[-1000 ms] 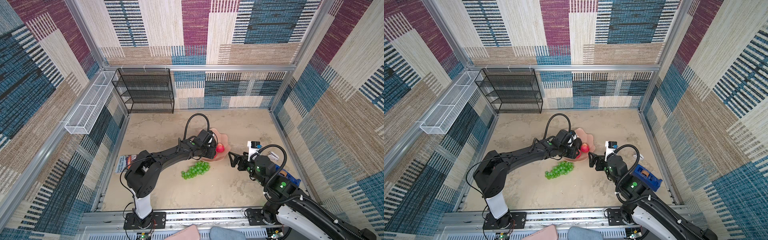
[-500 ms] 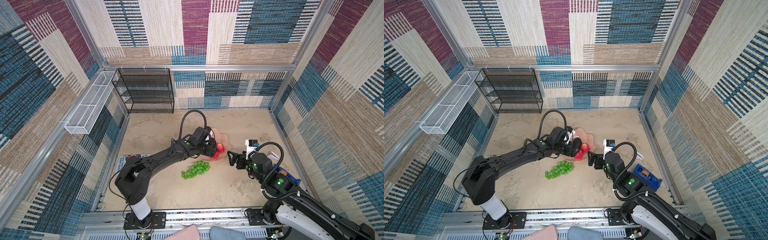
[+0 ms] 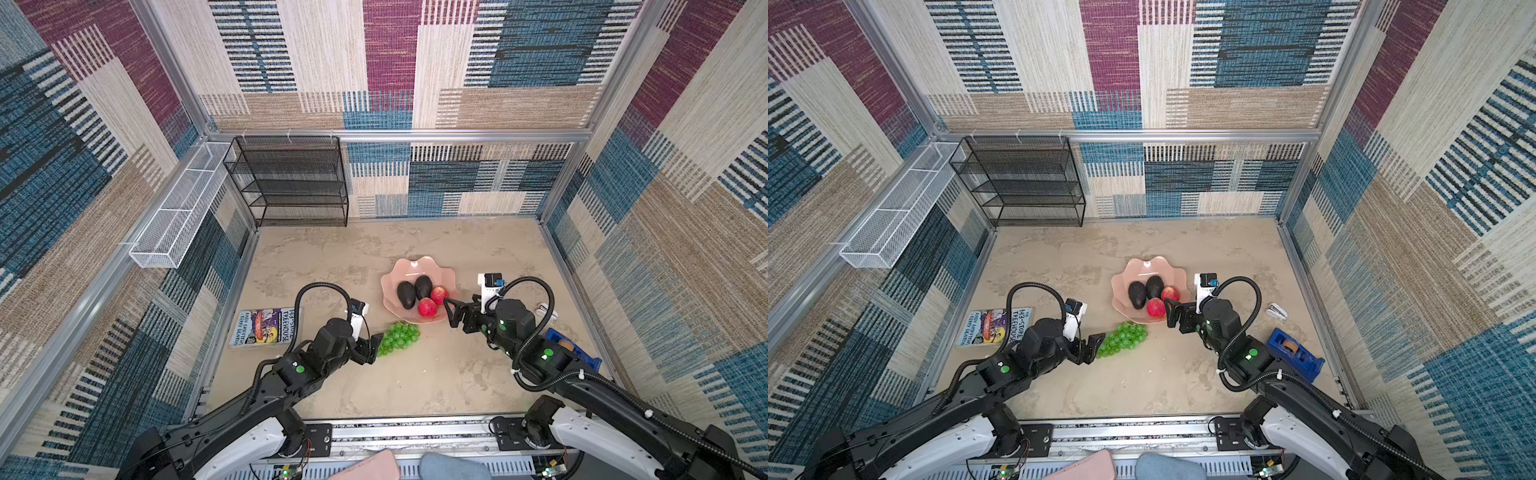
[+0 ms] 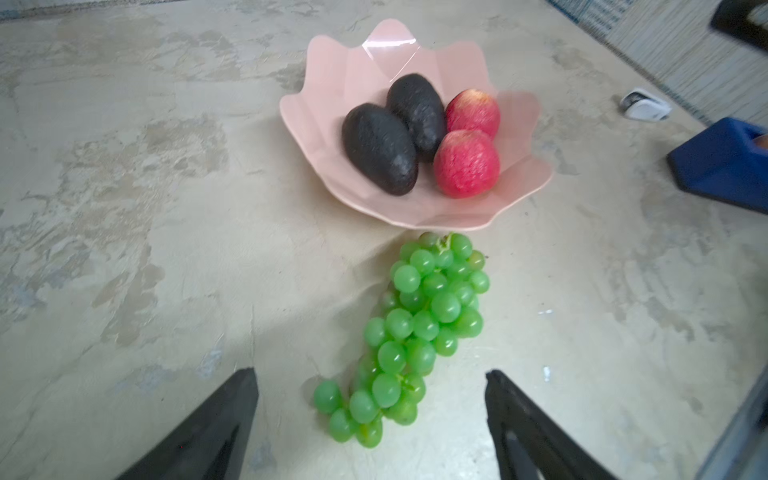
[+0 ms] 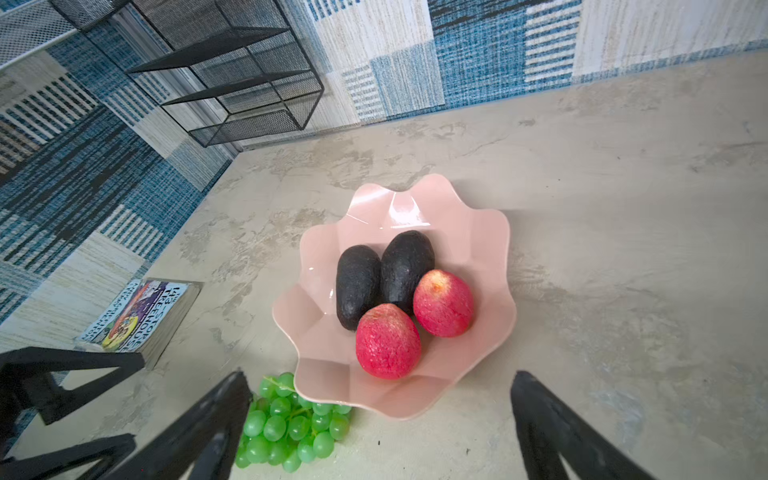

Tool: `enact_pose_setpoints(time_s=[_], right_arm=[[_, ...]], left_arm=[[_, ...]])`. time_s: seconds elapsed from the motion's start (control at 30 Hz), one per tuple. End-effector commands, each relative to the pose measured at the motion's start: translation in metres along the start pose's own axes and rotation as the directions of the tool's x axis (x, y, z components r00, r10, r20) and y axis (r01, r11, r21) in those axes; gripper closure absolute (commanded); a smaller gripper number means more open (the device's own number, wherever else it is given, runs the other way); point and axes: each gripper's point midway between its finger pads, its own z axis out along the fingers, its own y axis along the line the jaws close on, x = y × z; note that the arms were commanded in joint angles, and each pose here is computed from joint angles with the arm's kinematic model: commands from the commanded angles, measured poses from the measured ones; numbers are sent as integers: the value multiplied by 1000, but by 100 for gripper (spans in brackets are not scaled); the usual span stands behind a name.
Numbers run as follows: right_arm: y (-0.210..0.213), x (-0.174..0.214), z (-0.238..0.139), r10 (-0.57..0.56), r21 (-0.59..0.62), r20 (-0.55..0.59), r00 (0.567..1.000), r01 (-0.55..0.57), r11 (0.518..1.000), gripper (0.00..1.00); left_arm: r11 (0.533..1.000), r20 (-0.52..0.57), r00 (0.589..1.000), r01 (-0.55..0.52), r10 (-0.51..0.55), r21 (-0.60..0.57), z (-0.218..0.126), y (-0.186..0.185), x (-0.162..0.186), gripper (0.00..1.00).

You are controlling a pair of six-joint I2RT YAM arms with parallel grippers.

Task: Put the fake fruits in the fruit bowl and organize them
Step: 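Lower the apple into the pink bowl and release with the left gripper, then grasp the green grapes with the left gripper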

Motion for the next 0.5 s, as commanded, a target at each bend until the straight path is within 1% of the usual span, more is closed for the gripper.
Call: enact_pose_setpoints(time_s=[0.0, 0.07, 0.1, 0.17, 0.2, 0.3, 0.47], right_arm=[[16, -16, 0, 3, -78, 60, 998, 2, 997, 0], [17, -16, -1, 3, -84, 54, 999, 1, 996, 0], [18, -16, -2, 5, -88, 54, 999, 0, 996, 0], [17, -15, -4, 8, -88, 52, 999, -3, 996, 0], [15, -15, -5, 10, -83, 52, 999, -6, 997, 0], [14, -15, -10, 22, -84, 61, 998, -17, 996, 0], [12, -13, -13, 32, -82, 65, 997, -26, 996, 0]], left_arm=[[999, 136, 990, -45, 44, 5, 5, -1, -16, 10], [987, 141, 979, -152, 144, 48, 12, -11, -10, 10], [986, 138, 978, -163, 157, 35, 15, -9, -8, 10], [979, 161, 970, -196, 185, 56, 21, -14, -8, 9], [973, 180, 963, -217, 200, 82, 23, -20, -9, 9], [948, 179, 950, -283, 256, 145, 30, -34, -6, 9], [917, 175, 941, -325, 290, 232, 43, -52, -1, 9]])
